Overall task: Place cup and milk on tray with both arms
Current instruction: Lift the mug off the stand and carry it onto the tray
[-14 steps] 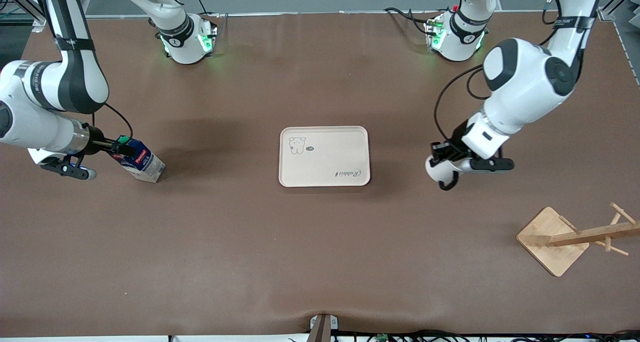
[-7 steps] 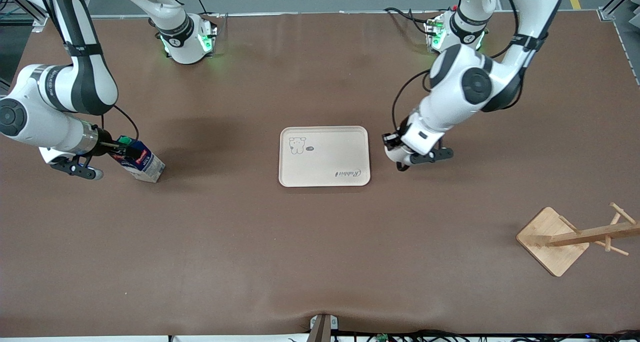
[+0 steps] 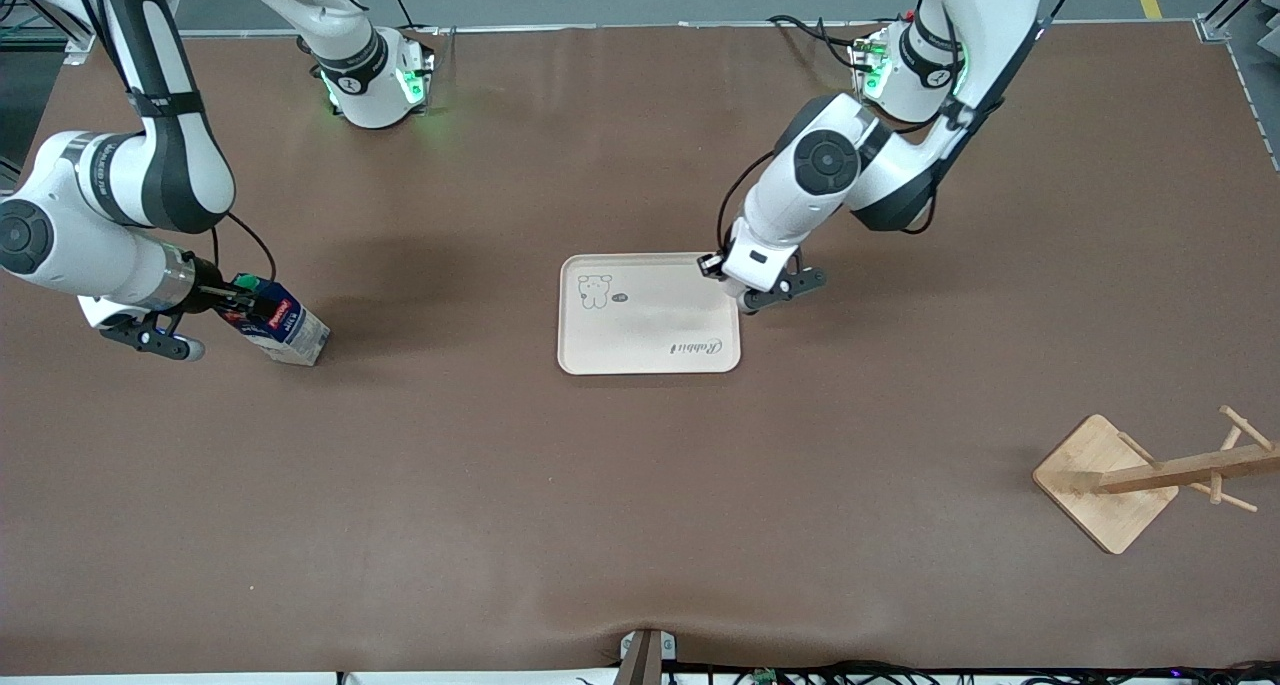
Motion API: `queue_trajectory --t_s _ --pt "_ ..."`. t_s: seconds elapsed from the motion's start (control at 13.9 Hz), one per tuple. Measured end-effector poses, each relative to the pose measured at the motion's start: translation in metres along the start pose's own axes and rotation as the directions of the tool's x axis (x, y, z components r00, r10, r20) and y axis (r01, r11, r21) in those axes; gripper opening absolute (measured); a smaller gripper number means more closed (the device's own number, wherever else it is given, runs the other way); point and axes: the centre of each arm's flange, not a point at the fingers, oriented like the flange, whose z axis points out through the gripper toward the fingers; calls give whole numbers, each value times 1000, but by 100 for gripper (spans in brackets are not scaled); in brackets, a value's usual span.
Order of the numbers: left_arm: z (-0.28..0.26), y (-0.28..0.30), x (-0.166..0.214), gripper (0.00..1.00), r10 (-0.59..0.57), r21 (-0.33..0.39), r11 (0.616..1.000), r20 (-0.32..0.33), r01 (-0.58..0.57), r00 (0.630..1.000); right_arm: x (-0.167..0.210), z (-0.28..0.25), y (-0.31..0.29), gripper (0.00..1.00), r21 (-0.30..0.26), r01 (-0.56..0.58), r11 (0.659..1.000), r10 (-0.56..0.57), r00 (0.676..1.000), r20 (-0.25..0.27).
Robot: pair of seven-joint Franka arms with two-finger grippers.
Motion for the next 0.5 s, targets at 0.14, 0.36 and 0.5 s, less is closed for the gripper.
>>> queue_trajectory --t_s 0.14,0.36,0.5 --pt "17 14 -10 4 -32 12 999 -25 32 999 1 -2 0 62 0 0 1000 0 1000 0" --pt "37 33 -8 4 -81 18 996 -68 82 994 4 -23 -1 62 -6 1 1000 -1 1000 30" --pt "59 37 -7 4 -92 41 995 -77 95 993 7 -49 -2 62 -9 3 1000 -2 999 50"
